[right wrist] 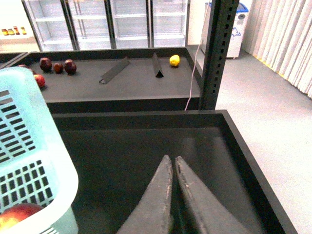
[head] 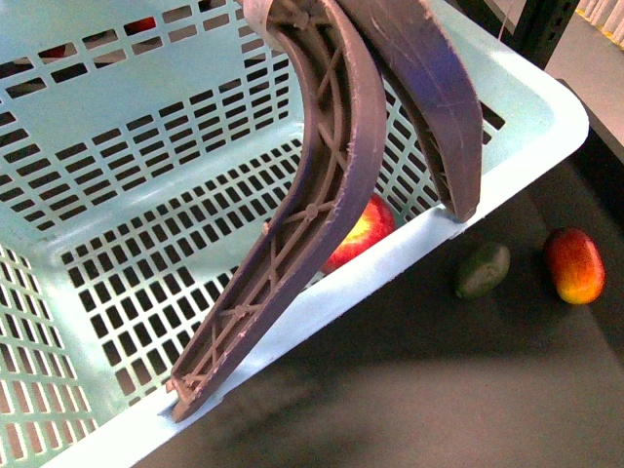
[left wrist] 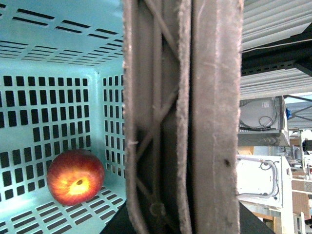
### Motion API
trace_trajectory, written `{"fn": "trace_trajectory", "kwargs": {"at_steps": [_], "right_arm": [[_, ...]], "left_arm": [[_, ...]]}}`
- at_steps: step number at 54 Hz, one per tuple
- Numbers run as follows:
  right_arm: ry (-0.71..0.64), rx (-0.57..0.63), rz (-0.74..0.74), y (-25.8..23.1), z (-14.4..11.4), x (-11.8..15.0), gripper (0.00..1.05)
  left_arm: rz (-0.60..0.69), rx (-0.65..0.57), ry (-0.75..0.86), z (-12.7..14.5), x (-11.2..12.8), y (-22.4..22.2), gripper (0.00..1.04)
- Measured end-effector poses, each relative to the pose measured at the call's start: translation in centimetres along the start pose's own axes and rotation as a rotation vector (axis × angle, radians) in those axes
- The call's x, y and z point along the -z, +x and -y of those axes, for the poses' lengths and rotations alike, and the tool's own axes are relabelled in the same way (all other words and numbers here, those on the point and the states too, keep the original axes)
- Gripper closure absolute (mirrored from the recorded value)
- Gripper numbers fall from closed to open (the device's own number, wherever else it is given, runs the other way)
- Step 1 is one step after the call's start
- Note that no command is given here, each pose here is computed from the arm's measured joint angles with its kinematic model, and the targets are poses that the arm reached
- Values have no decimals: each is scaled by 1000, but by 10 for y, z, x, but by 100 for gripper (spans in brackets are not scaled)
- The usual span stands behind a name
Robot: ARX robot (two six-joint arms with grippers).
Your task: Pick apple with right arm and hold basket with left
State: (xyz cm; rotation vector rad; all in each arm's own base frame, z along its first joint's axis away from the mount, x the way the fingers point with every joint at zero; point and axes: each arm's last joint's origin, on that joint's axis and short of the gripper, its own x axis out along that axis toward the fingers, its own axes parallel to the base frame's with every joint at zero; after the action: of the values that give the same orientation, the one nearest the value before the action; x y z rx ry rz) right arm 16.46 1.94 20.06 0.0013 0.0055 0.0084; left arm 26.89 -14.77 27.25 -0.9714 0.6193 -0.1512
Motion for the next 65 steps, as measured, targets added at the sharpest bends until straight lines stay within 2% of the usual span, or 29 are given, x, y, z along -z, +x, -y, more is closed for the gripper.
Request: {"fn": "trace_trajectory", "kwargs": {"at_steps": [12,19,38,65], "right_arm": [[1,-20,-5,-18,12,15,103],[2,11,-5,-24,19,19,103],[1,6,12,-39,19,30,103],[2,7,24,-51,19,28,103]], "left_arm": [[-1,0,-2,0,0,0,90],[-1,0,-2,0,0,0,90],[1,0,-2,0,0,0,90],[0,0,-2,0,0,0,90]]}}
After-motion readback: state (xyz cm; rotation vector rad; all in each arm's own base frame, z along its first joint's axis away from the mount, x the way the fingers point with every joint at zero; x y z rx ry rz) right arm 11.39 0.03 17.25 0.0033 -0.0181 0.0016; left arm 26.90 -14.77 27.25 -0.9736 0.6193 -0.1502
